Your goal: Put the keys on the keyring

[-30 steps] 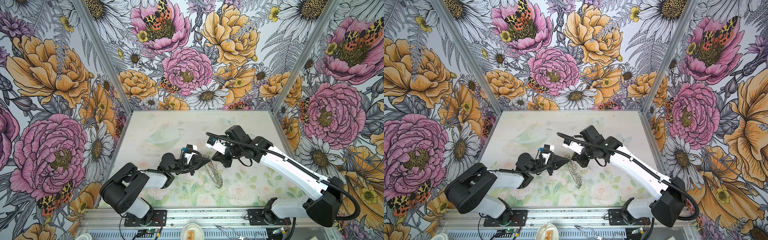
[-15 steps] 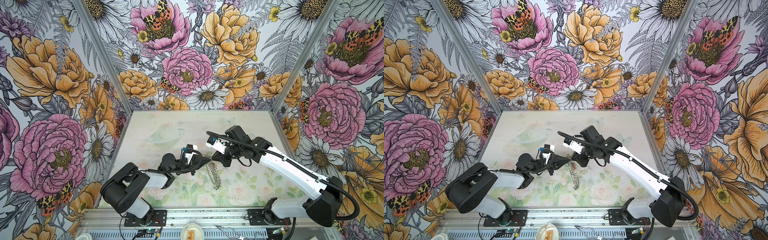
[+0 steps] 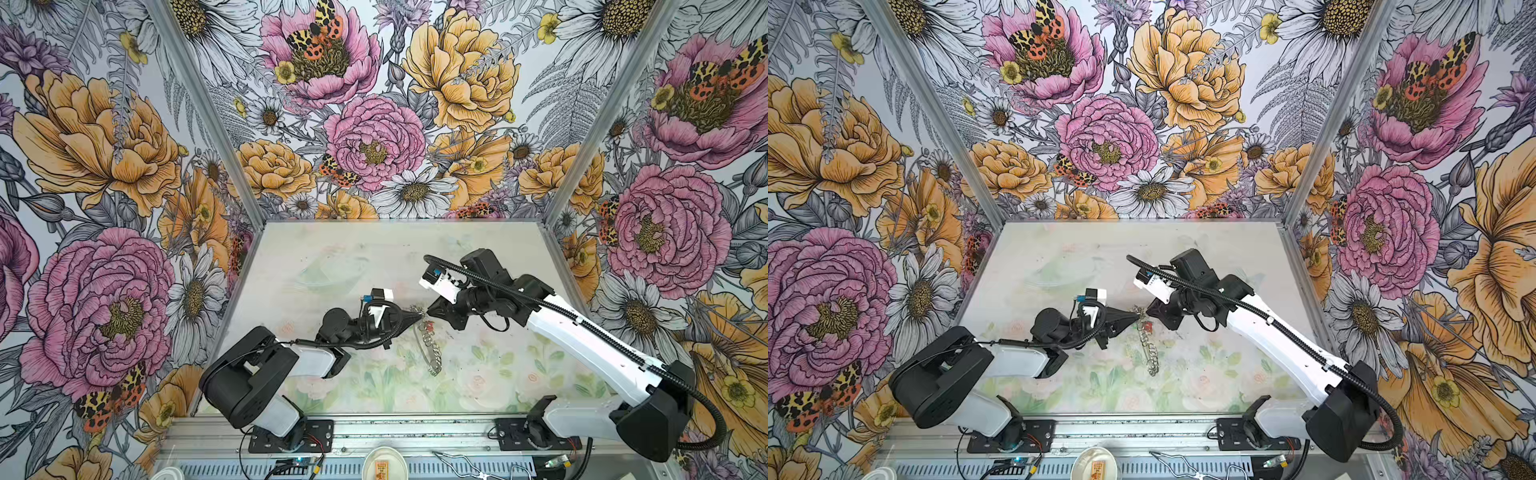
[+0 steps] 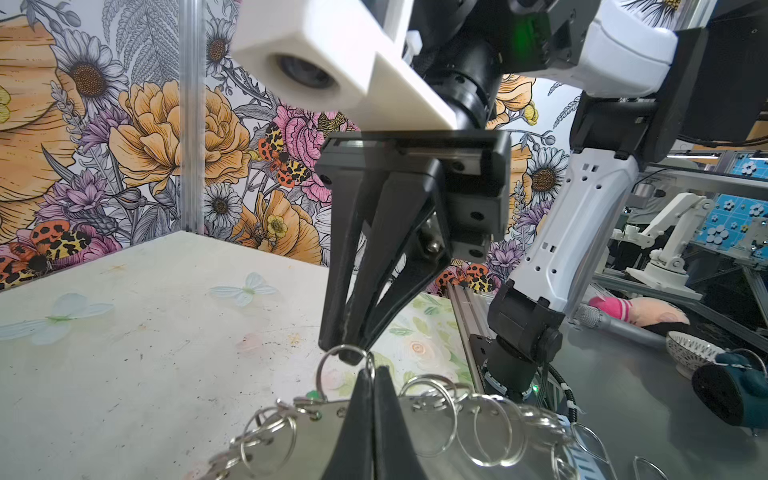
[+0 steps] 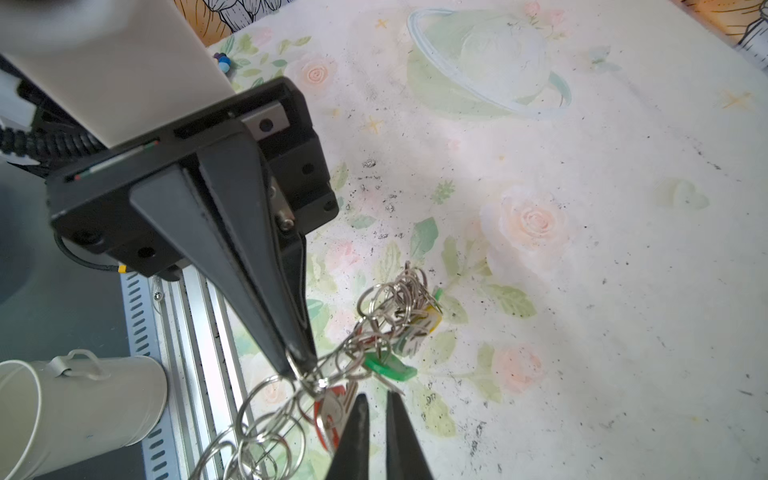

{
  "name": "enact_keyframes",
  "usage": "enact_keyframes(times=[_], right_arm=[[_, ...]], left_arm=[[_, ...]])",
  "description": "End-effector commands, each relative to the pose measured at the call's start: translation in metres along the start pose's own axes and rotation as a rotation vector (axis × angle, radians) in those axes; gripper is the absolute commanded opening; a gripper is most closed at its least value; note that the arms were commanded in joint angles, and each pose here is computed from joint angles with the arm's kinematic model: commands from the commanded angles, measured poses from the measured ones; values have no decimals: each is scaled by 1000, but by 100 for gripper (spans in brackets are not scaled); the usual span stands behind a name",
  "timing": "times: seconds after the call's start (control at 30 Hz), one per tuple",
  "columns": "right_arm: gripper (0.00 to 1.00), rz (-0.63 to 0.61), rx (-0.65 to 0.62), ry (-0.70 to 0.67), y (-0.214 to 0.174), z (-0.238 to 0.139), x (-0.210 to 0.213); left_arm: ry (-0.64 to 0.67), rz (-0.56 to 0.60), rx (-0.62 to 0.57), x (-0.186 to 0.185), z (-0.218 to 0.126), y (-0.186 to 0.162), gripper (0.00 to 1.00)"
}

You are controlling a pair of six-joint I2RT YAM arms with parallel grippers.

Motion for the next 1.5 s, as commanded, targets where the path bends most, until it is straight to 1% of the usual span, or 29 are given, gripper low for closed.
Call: enact_keyframes(times=[0.0, 0.17, 0.33, 0.53, 0.7, 1.13, 1.33, 1.47], right_arm=[[11, -20, -75, -8, 4, -14, 3], [12, -81, -130, 117, -2, -16, 19], [16, -131, -150, 186, -9, -13, 30], [17, -131, -118, 144, -12, -5, 27], [17, -136, -129, 135, -8, -2, 25], [14, -139, -118, 165, -10, 5, 28], [10, -146, -127, 182, -6, 8, 31], [1, -150, -127, 159, -5, 7, 30]], left_arm=[[-71, 72, -45, -10, -2, 15, 0], [-96, 73, -36, -12, -2, 15, 0], [-114, 72, -33, -13, -2, 16, 0], [-137, 66, -29, -15, -1, 18, 0], [-177, 48, -11, -17, 1, 18, 0], [-173, 57, -21, -17, 2, 20, 0], [-179, 57, -19, -18, 5, 19, 0], [-172, 56, -20, -17, 4, 18, 0]])
Point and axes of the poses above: each gripper's point midway between its finger pads, its own z axis out along the fingers, its own x axis along the line the jaws close on, y = z × x, the point moved 9 cm from there along -z, back along the fingers, and after that the axes turned 5 degrees about -z, right-handed, at the moved point
